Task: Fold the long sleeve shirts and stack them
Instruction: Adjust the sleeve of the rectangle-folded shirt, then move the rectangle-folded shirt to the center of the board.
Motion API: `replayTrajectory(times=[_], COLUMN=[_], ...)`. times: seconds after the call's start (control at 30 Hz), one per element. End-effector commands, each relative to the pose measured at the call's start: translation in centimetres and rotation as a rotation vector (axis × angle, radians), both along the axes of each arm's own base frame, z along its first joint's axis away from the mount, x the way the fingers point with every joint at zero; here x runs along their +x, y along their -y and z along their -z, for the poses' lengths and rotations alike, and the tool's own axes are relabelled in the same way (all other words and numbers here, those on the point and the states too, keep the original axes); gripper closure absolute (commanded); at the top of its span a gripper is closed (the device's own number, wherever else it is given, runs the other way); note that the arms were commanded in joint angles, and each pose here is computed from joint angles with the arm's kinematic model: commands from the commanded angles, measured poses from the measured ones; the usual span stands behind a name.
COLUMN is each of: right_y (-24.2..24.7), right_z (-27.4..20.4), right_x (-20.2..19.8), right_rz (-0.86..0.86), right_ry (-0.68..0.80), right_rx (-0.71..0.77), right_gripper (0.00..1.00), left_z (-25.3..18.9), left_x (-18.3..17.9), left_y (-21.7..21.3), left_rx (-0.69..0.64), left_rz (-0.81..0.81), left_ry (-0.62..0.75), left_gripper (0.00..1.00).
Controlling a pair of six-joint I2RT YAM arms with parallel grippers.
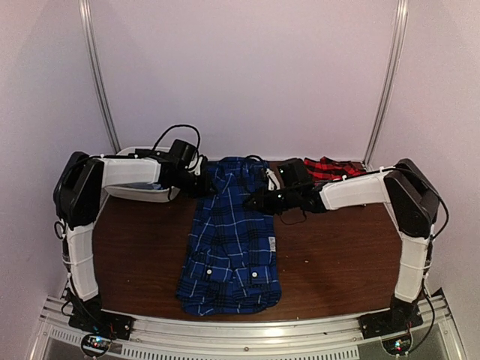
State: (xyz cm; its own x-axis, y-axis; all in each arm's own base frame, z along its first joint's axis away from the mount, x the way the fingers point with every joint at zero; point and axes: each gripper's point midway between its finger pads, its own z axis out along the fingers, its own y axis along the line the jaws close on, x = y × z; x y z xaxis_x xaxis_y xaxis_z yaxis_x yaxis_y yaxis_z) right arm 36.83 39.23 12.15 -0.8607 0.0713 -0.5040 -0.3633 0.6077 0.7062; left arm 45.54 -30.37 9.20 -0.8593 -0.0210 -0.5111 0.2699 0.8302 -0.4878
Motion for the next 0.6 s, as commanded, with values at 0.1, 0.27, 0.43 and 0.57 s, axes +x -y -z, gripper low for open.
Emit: replayTrajectory(times=[0.1,0.27,0.43,0.57], right_y=[0.8,0.9,1.4,2.3], right_z=[-1.7,0.6,4.2,6.5], right_x=[12.0,17.7,22.1,24.7], right_rz=[0.054,0.105,0.191,0.275], right_ry=[0.058,0.034,-0.015,-0.058], right_rx=[0.166,0.201,0.22,0.233], right_gripper=[0.72,0.73,0.75,0.77], left_z=[-2.3,-2.9,-3.6,-4.1], left_x=[-2.1,-3.1,-3.7,-4.6], left_y=[-1.5,-1.8,-1.8,-2.1], left_rx=[-0.018,-0.024,-0.033,-0.038], left_rz=[0.01,0.02,0.031,0.043], left_ry=[0.013,0.007,0.0,-0.008], left_gripper=[0.71,0.71,0.71,0.71])
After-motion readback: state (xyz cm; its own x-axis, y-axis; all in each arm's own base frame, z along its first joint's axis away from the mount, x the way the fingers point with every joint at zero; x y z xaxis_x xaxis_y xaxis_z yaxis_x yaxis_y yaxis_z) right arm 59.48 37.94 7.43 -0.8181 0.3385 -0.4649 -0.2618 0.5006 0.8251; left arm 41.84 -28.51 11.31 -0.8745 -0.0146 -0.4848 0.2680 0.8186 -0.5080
